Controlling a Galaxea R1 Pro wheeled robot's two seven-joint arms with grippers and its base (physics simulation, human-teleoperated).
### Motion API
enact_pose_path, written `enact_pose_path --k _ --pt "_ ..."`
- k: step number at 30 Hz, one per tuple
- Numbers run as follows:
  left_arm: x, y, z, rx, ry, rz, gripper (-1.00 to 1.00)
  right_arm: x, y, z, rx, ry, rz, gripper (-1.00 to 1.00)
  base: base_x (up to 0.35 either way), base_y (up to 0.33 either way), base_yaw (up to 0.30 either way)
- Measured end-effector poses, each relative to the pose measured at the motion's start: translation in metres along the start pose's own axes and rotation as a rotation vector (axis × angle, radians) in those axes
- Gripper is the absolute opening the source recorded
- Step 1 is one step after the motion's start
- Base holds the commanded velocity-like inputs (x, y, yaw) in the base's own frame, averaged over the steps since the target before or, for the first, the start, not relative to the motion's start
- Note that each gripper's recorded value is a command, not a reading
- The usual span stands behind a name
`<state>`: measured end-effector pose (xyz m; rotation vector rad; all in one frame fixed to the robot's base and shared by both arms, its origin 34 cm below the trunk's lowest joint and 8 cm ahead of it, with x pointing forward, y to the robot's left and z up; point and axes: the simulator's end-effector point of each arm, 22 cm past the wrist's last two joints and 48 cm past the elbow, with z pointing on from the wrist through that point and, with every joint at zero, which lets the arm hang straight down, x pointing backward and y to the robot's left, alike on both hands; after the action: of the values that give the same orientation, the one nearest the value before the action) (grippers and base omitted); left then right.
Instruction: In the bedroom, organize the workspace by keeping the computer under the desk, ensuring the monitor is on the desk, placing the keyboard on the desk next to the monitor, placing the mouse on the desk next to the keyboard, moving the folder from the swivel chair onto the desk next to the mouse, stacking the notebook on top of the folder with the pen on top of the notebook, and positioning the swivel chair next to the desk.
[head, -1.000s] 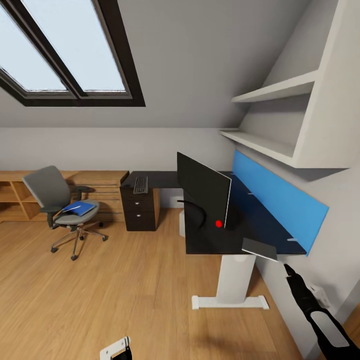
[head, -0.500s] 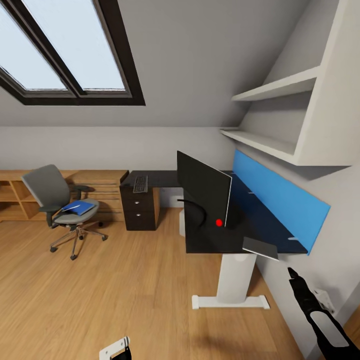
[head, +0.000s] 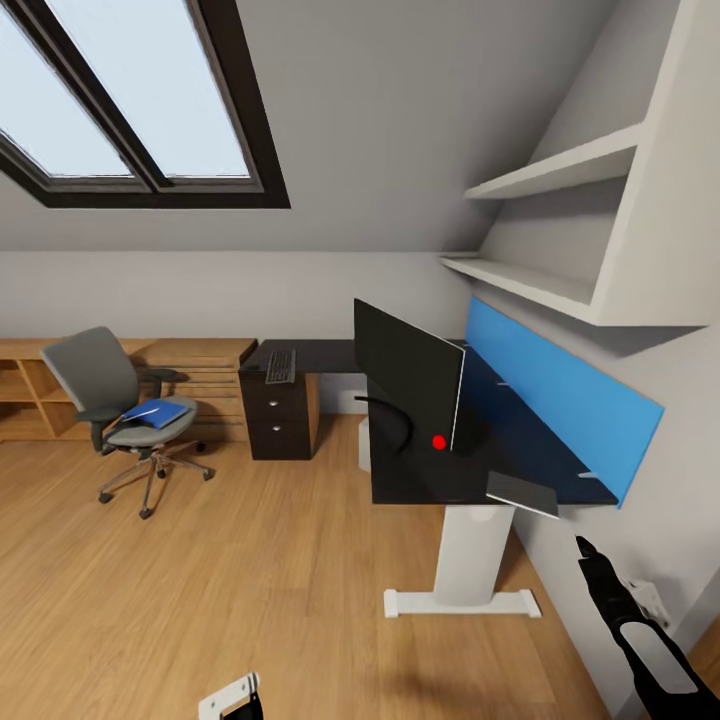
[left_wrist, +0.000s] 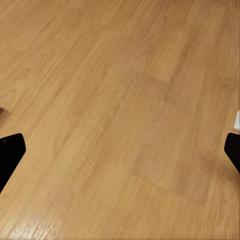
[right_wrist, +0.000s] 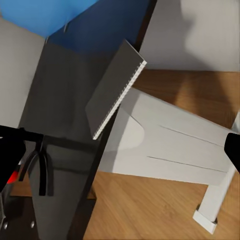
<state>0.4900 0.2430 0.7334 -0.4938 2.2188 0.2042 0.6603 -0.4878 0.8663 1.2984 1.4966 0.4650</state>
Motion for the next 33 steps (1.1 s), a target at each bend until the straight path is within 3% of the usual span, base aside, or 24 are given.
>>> enact_pose_path --k 11,14,18,22,26,28,29,33 --pt "-0.044 -0.033 0.000 0.078 0.061 0.013 1.00 0.006 -0.009 0.007 0.004 0.000 0.000 1.00 0.000 0.000 0.000" --pt "-0.071 -0.028 -0.001 0.081 0.084 -0.019 1.00 0.007 -0.012 0.009 0.004 0.000 0.001 1.00 0.000 0.000 0.000" --pt "-0.068 -0.030 -0.001 0.108 0.170 -0.064 1.00 0.009 -0.014 0.011 0.003 0.000 0.002 1.00 0.000 0.000 0.000" --pt "-0.074 -0.052 0.002 0.179 0.241 -0.163 1.00 0.012 -0.018 0.014 0.001 0.004 0.002 1.00 0.000 0.000 0.000" --pt "-0.060 -0.064 0.006 0.210 0.304 -0.213 1.00 0.018 -0.021 0.016 0.000 0.020 0.005 1.00 0.000 0.000 0.000" --pt "-0.056 -0.064 0.009 0.211 0.312 -0.218 1.00 0.020 -0.023 0.018 -0.001 0.023 0.005 1.00 0.000 0.000 0.000" --pt "-0.062 -0.035 0.022 0.176 0.298 -0.194 1.00 0.023 -0.023 0.018 -0.002 0.028 0.007 1.00 0.000 0.000 0.000" --pt "-0.078 -0.031 0.026 0.184 0.256 -0.193 1.00 0.028 -0.027 0.020 -0.003 0.032 0.010 1.00 0.000 0.000 0.000"
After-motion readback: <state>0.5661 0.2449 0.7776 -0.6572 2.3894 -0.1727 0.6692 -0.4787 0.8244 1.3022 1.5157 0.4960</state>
